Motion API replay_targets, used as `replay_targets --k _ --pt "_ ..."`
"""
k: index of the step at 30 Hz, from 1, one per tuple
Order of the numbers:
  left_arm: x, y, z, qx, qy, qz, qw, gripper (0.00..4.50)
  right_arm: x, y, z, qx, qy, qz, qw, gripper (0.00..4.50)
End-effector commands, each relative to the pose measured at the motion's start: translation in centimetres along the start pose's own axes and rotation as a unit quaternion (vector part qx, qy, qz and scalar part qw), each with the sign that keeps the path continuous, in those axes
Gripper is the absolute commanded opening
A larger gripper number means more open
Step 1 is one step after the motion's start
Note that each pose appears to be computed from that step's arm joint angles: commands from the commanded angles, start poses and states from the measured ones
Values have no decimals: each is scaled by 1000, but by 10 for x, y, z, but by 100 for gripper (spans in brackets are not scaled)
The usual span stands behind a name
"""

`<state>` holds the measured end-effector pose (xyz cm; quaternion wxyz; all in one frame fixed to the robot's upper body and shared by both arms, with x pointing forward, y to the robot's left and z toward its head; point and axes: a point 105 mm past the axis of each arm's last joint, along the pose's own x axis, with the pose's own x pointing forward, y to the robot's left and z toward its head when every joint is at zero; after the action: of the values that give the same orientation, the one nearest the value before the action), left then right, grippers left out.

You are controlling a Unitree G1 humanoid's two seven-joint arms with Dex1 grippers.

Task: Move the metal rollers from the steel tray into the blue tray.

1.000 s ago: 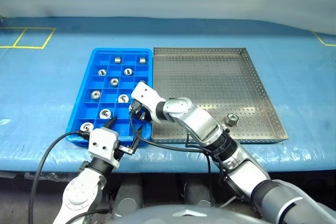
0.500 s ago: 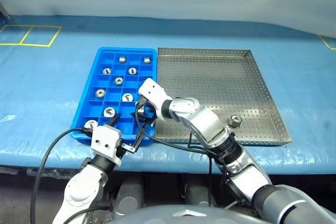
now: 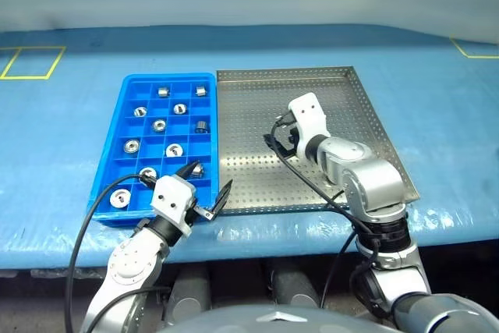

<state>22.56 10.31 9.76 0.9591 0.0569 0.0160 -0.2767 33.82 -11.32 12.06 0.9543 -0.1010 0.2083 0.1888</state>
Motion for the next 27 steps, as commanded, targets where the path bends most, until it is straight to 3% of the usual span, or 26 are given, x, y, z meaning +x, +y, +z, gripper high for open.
replay_targets --k 1,8,26,27 --pt "3 -9 5 -2 -12 -30 999 450 -15 -21 0 5 -3 -49 999 448" --pt "14 -17 6 -2 -18 -68 998 450 -30 -39 -23 15 35 -95 995 448" --pt "22 -20 8 4 -20 -99 995 450 -23 -29 -67 88 93 -82 988 448" --pt "21 -19 8 4 -20 -97 995 450 -21 -29 -67 87 92 -82 988 431"
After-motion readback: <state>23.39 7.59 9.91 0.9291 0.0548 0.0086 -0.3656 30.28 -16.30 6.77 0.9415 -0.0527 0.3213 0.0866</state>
